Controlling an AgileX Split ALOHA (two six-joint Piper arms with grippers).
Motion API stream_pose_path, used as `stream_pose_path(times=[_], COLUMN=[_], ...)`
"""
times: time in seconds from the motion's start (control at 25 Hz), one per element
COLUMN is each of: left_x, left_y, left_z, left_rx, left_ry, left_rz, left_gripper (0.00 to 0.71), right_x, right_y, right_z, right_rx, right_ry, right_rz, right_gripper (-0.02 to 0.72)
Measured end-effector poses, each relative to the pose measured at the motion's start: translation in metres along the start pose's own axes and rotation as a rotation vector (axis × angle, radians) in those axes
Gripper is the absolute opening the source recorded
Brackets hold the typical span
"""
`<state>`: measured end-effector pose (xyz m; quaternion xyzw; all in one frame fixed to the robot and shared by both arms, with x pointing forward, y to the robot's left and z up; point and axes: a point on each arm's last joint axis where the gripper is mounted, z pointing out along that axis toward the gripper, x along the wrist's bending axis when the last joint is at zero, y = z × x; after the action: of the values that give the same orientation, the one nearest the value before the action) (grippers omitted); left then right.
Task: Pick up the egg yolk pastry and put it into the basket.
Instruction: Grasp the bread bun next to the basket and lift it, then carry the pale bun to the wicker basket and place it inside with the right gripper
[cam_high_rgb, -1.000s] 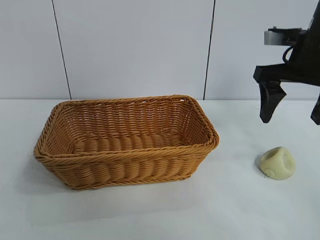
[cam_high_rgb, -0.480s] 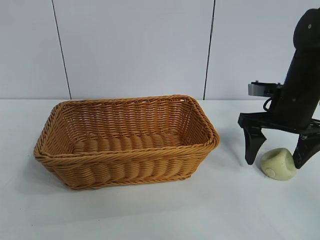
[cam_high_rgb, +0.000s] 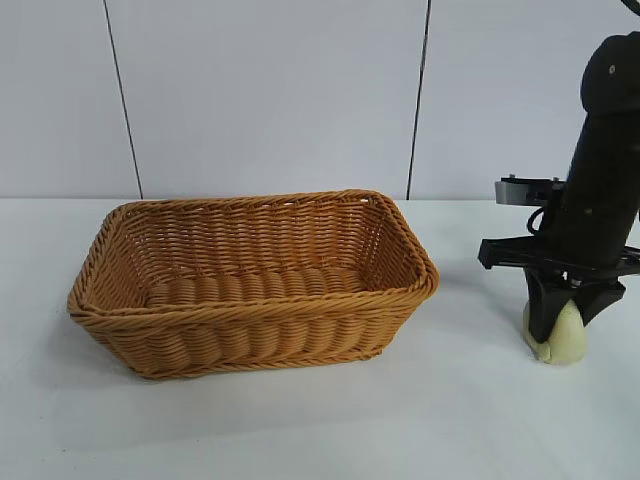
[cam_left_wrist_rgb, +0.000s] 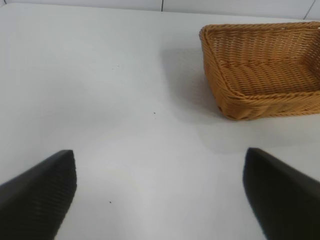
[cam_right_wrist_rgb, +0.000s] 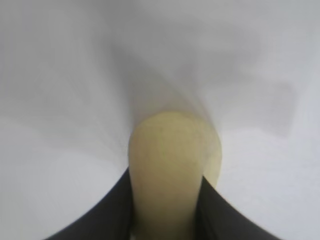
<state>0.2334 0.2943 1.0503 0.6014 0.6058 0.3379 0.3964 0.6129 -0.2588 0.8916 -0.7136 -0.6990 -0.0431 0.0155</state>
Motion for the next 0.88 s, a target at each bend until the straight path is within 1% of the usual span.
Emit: stream_pose_path(times=[0.16,0.48,0.72,0.88], left_x=[0.0,0.0,0.0,0.0], left_y=[0.0,0.0,0.0,0.0], left_z=[0.0,0.0,0.0,0.0], left_rx=[0.0,0.0,0.0,0.0], left_ry=[0.0,0.0,0.0,0.0], left_rz=[0.0,0.0,0.0,0.0], left_gripper=[0.696,0.696,0.696,0.696], right_x=[0.003,0.012,0.022,0.048], right_y=[0.002,0.008,0.015,0.014], right_z=[-0.032,-0.127,-0.157,-0.165], right_rx=[-0.057,-0.272,-0.336,-0.359], right_ry=[0.009,0.039,0.104,0.126], right_rz=[-0.01,-0.032,-0.022,-0.088], right_gripper=[0.137,0.137,0.137,0.137])
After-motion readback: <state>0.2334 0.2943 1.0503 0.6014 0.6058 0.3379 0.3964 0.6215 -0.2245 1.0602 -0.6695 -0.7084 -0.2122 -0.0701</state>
